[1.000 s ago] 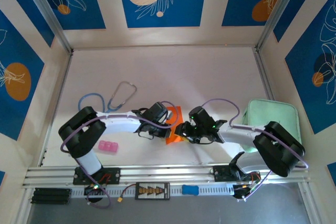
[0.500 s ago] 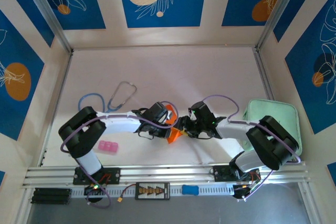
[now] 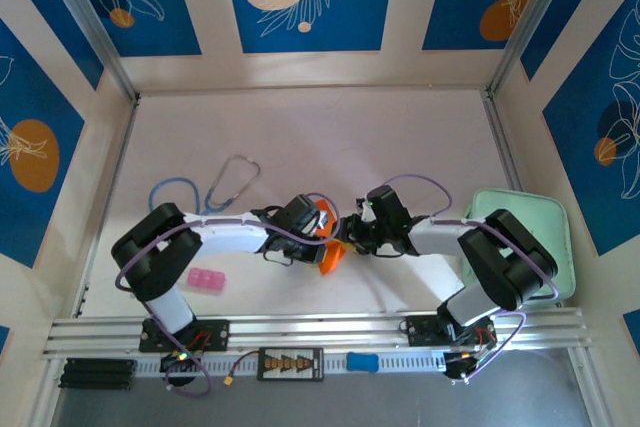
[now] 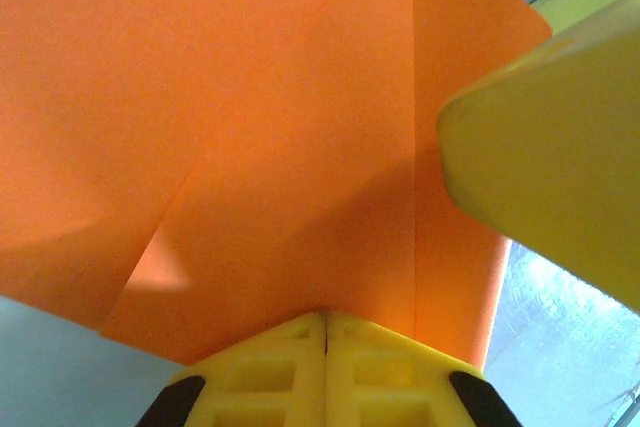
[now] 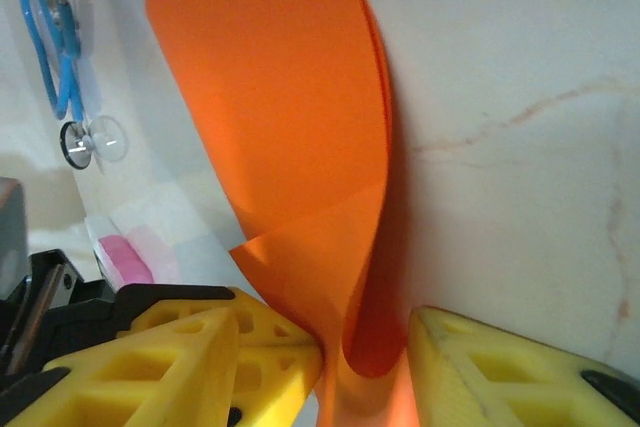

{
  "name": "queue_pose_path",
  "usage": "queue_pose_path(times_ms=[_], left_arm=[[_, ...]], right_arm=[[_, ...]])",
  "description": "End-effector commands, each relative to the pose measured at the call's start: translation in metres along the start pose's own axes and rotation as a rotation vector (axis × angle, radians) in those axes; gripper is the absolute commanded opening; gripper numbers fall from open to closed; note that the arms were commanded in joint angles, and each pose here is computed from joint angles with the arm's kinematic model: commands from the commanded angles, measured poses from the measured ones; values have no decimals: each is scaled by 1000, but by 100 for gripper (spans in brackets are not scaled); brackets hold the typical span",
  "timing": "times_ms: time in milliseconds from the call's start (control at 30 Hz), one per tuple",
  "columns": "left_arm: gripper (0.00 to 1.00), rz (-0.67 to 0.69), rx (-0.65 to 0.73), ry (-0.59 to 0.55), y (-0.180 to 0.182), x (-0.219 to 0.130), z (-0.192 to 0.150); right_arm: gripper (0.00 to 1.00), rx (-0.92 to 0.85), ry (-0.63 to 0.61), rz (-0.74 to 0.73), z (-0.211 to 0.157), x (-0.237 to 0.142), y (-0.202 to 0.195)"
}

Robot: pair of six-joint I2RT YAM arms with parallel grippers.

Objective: Fold a paper plane with a square sheet of paper (pick it up from the middle)
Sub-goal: Turn over the paper at the center of the table.

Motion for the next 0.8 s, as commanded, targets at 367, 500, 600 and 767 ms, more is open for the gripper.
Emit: queue_pose_path(times_ms=[367, 500, 600, 767], left_arm=[[0, 33, -21, 42, 9, 2, -9], [0, 32, -18, 34, 8, -2, -8], [0, 22, -17, 23, 4, -5, -5], [0, -8, -10, -8, -8, -17, 5]], right_arm=[[44, -85, 82, 62, 18, 8, 8], [37, -83, 89, 67, 18, 11, 7], [33, -82, 96, 63, 17, 12, 4], [17, -81, 95, 70, 17, 10, 1]])
Point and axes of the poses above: each hand's point on the last joint's axis, 136 mm out from that joint toward the fingers, its own x axis out along the fingers, its own y axis along the line the jaws close on, z = x × y, the point moved 3 cm from there along -x, back along the fingers
